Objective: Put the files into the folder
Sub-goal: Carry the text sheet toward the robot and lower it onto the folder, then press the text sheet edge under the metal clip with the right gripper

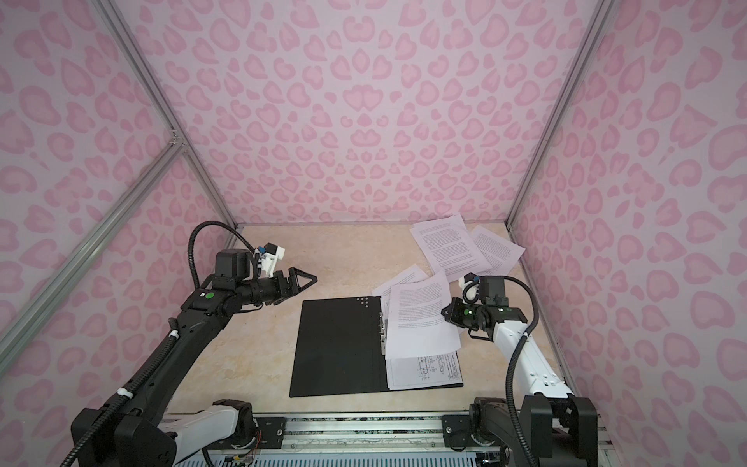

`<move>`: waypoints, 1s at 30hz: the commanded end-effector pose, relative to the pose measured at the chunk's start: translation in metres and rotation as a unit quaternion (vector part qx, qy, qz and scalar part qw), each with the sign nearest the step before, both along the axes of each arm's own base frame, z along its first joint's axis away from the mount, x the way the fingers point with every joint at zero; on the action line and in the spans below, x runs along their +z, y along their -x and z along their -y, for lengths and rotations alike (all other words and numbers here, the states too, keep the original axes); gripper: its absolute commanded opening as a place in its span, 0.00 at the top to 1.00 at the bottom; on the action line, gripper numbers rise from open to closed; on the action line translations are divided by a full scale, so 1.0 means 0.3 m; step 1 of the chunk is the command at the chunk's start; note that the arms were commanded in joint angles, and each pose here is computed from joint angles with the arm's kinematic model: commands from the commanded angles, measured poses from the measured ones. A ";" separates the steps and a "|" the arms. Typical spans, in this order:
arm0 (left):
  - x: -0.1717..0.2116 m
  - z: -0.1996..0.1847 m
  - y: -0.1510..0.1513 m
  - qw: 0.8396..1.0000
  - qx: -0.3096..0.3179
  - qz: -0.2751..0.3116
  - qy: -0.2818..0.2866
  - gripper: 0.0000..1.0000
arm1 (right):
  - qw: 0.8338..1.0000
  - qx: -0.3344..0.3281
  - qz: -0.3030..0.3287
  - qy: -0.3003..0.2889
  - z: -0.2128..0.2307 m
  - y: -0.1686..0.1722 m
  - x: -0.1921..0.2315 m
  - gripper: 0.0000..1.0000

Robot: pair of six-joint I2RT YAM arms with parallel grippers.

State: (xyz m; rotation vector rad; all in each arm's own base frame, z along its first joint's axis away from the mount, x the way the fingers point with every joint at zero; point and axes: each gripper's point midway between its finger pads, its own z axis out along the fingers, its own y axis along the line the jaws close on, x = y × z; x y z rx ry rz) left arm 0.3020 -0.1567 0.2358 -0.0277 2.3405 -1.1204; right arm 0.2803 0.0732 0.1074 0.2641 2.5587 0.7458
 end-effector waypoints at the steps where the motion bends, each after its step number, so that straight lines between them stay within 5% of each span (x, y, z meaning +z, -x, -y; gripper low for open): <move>1: 0.007 -0.001 0.014 1.000 -0.010 0.024 -0.007 0.02 | 0.996 0.006 0.026 0.081 0.061 -0.030 -0.036 1.00; 30: -0.023 -0.007 0.043 1.000 -0.007 0.024 -0.011 0.02 | 0.981 0.096 -0.038 0.162 -0.022 0.020 -0.124 1.00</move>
